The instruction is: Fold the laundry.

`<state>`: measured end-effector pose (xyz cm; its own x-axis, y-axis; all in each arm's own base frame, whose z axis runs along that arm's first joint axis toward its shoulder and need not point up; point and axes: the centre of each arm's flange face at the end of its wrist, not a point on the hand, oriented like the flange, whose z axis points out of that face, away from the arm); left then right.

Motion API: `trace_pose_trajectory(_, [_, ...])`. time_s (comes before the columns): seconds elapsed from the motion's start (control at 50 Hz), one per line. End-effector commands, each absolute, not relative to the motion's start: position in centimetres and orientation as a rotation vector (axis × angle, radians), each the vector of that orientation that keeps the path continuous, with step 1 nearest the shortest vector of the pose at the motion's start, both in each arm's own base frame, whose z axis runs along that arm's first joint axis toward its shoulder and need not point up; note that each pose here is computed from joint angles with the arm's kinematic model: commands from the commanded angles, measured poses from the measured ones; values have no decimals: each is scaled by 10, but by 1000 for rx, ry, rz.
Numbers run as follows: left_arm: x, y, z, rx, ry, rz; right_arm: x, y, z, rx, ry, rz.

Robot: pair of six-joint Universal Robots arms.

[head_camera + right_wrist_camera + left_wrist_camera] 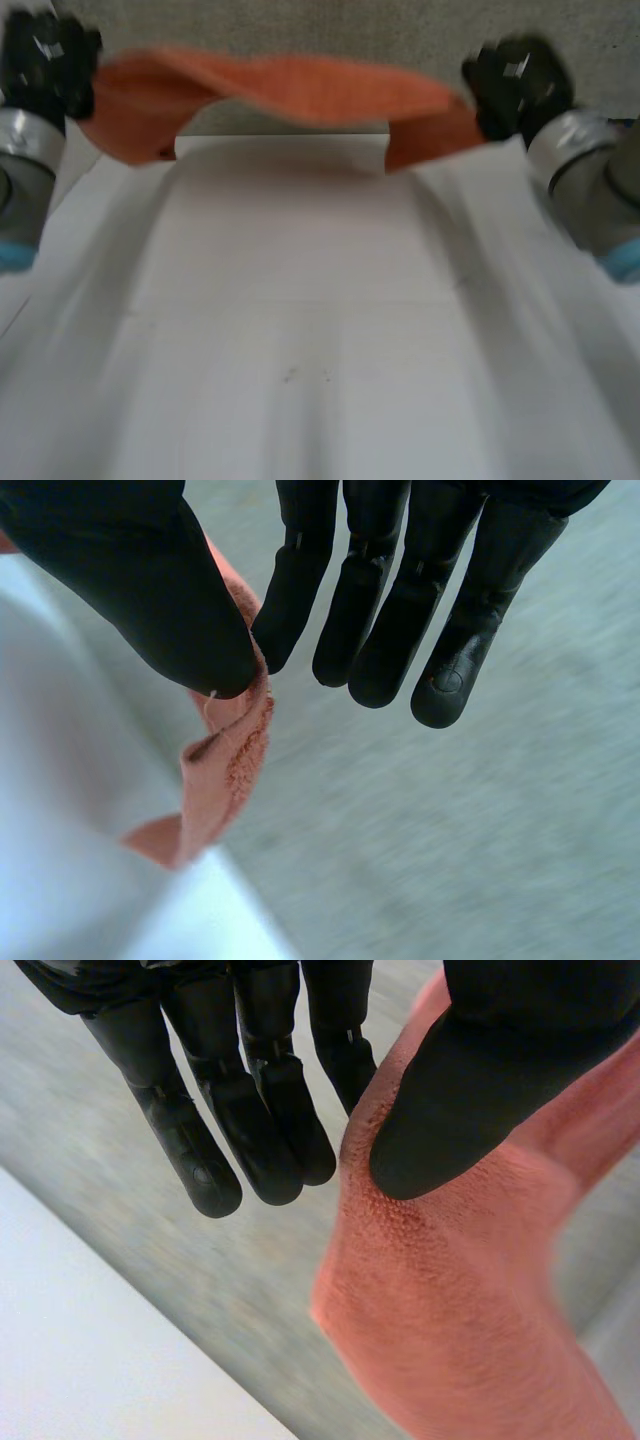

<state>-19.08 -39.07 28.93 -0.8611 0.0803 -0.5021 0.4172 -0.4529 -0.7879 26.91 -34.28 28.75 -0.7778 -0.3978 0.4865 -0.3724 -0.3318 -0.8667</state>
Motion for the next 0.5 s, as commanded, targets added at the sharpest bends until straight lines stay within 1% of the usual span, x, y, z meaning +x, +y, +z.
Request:
trace_pose_trajectory(0.02, [-197, -359, 201, 945, 1817, -2272, 268, -328, 190, -1146, 2055, -1955])
trace_pose_trajectory(0.06, [-197, -354, 185, 961, 1876, -2232, 267, -325, 179, -1155, 2093, -1900])
trace_pose_trajectory(0.08, [-197, -350, 172, 978, 1928, -2189, 266, -322, 172, -1165, 2125, -1851])
trace_pose_trajectory(0.14, [-197, -344, 159, 1017, 1957, -2130, 262, -316, 167, -1178, 2175, -1783])
trace_pose_trajectory(0.22, [-191, -328, 141, 1112, 1957, -1990, 254, -300, 159, -1214, 2281, -1604])
trace_pose_trajectory(0.28, [-186, -321, 143, 1144, 1931, -1939, 247, -284, 167, -1252, 2341, -1491])
trace_pose_trajectory(0.3, [-180, -318, 146, 1140, 1925, -1918, 243, -274, 174, -1276, 2374, -1452])
trace_pose_trajectory(0.36, [-172, -315, 145, 1131, 1940, -1892, 235, -265, 180, -1312, 2418, -1424])
trace_pose_trajectory(0.44, [-166, -319, 144, 1102, 1945, -1890, 224, -278, 182, -1301, 2432, -1538])
trace_pose_trajectory(0.5, [-160, -331, 146, 1061, 1933, -1898, 226, -288, 179, -1293, 2395, -1634])
